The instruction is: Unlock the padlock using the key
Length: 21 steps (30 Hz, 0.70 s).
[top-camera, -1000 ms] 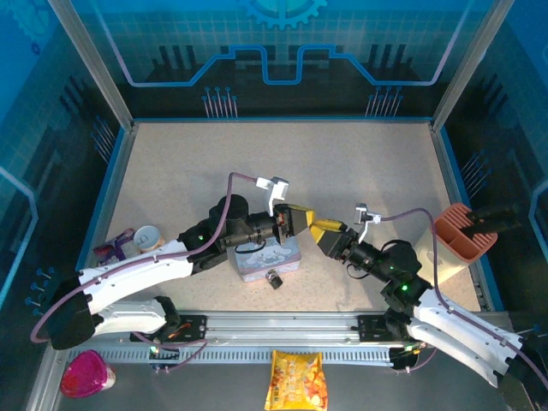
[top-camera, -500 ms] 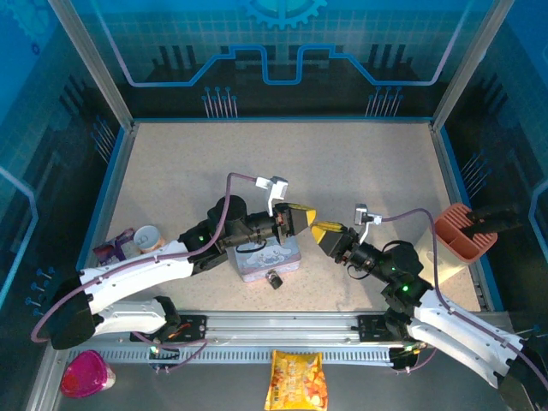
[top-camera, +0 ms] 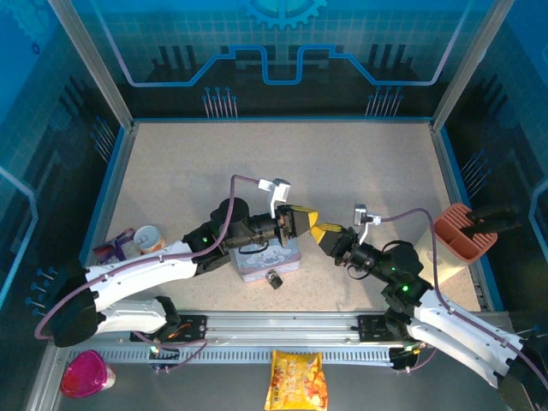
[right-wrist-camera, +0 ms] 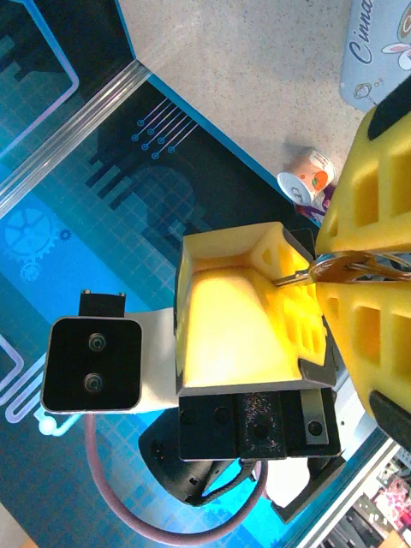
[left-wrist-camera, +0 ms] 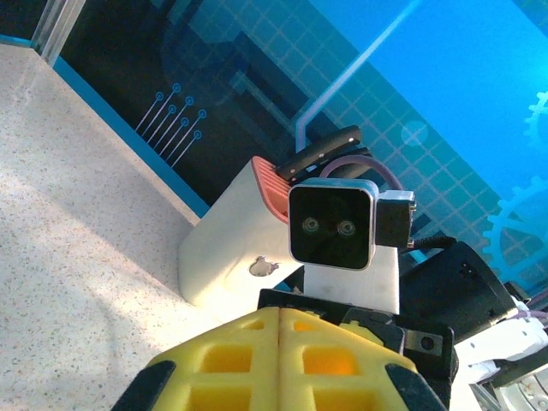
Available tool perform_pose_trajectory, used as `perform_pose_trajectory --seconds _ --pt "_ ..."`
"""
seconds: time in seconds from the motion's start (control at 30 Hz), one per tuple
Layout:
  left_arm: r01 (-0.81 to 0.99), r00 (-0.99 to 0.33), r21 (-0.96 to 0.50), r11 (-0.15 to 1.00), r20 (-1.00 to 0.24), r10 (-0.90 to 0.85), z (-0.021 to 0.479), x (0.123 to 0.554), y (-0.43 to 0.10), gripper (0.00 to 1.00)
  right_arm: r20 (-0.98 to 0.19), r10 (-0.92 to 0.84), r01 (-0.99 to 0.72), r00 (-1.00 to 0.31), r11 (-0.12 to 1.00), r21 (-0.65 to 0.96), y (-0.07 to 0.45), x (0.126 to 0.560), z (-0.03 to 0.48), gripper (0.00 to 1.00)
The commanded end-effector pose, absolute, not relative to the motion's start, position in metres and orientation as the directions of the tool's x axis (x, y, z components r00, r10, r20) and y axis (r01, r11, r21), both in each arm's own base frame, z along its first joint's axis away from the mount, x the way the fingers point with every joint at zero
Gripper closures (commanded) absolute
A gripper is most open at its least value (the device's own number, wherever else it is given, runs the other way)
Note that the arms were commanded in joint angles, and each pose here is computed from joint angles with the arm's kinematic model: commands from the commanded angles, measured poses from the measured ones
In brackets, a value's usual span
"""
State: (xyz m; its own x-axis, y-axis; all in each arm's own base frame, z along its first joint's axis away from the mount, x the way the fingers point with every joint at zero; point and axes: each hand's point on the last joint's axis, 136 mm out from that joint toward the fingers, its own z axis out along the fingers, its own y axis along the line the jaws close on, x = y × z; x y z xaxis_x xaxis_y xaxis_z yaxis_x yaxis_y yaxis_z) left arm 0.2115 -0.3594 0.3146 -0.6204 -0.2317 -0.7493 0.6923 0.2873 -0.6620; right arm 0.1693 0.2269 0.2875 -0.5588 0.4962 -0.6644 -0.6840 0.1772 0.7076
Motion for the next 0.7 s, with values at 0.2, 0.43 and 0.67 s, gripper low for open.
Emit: perform_pose_trajectory --seconds 0.2,0.43,0.67 --pt "0.686 -0.607 -0.662 0.303 -0.750 -0.263 0.313 0.214 -0.355 1.00 -0.688 0.494 -0.726 -0.532 0.153 0.671 0.228 0.163 0.304 0.98" --pt "0.643 -0.610 -0.654 0.399 -0.752 -0.250 0.305 0.222 -0.346 0.79 -0.696 0.472 -0.685 -0.542 0.231 0.691 0.225 0.169 0.291 1.00" --pt "0.433 -0.697 -0.691 0.578 -0.664 -0.272 0.270 0.230 -0.275 0.34 -0.777 0.260 -0.583 -0.573 0.536 0.610 0.205 0.172 0.242 1.00"
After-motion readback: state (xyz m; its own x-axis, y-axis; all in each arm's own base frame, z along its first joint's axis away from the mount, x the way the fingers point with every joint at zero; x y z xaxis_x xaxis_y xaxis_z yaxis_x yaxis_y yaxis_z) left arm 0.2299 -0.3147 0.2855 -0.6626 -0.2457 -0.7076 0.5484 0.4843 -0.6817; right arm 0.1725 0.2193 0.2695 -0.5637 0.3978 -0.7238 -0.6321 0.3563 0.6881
